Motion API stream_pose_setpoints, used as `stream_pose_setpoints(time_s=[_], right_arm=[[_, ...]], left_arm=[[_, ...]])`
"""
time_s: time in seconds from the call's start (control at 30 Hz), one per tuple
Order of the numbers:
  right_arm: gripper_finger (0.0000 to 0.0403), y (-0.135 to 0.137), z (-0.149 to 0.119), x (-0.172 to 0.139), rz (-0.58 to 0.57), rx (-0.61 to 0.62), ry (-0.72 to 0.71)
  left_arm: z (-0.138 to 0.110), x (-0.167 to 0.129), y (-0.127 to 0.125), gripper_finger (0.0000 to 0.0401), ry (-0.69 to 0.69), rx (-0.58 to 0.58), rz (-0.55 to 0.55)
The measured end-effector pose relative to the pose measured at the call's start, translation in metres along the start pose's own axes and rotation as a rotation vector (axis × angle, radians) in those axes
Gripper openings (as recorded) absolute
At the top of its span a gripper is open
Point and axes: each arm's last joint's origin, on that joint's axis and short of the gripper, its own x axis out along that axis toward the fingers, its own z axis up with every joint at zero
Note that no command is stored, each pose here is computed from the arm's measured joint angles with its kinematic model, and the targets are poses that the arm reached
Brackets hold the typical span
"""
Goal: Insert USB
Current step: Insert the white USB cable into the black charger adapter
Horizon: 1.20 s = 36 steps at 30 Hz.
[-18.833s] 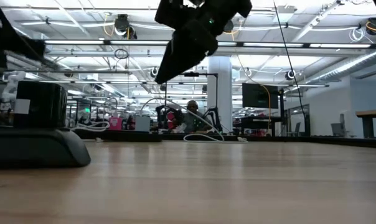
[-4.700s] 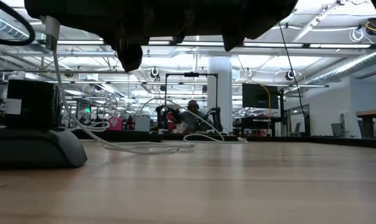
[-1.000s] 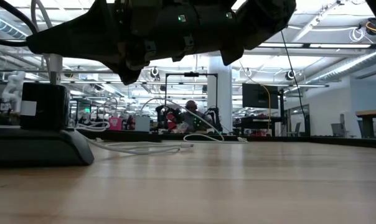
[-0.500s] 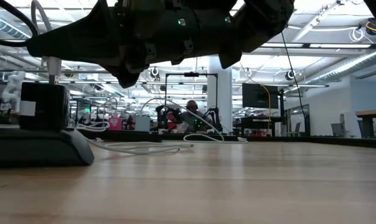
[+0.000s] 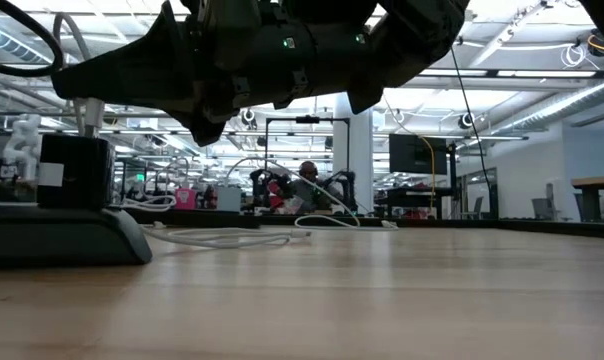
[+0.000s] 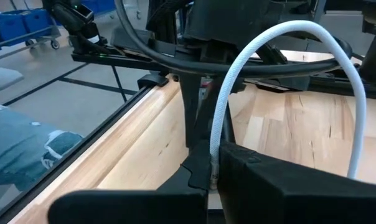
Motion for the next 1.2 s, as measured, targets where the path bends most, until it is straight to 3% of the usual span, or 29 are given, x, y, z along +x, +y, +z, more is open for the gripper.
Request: stream_pose_setpoints(time_s=[0.8, 1.2], right_arm=[[0.0002, -0.006, -0.02, 0.017, -0.017, 0.062, 0.055], [0.0066, -0.008, -0.021, 0.017, -0.023, 0.093, 0.046]], left_arm=[[0.0, 0.0, 0.0, 0.0002, 0.004, 0.002, -0.003], [0.0, 0.0, 0.0, 0.0002, 0.002, 0.017, -0.003]])
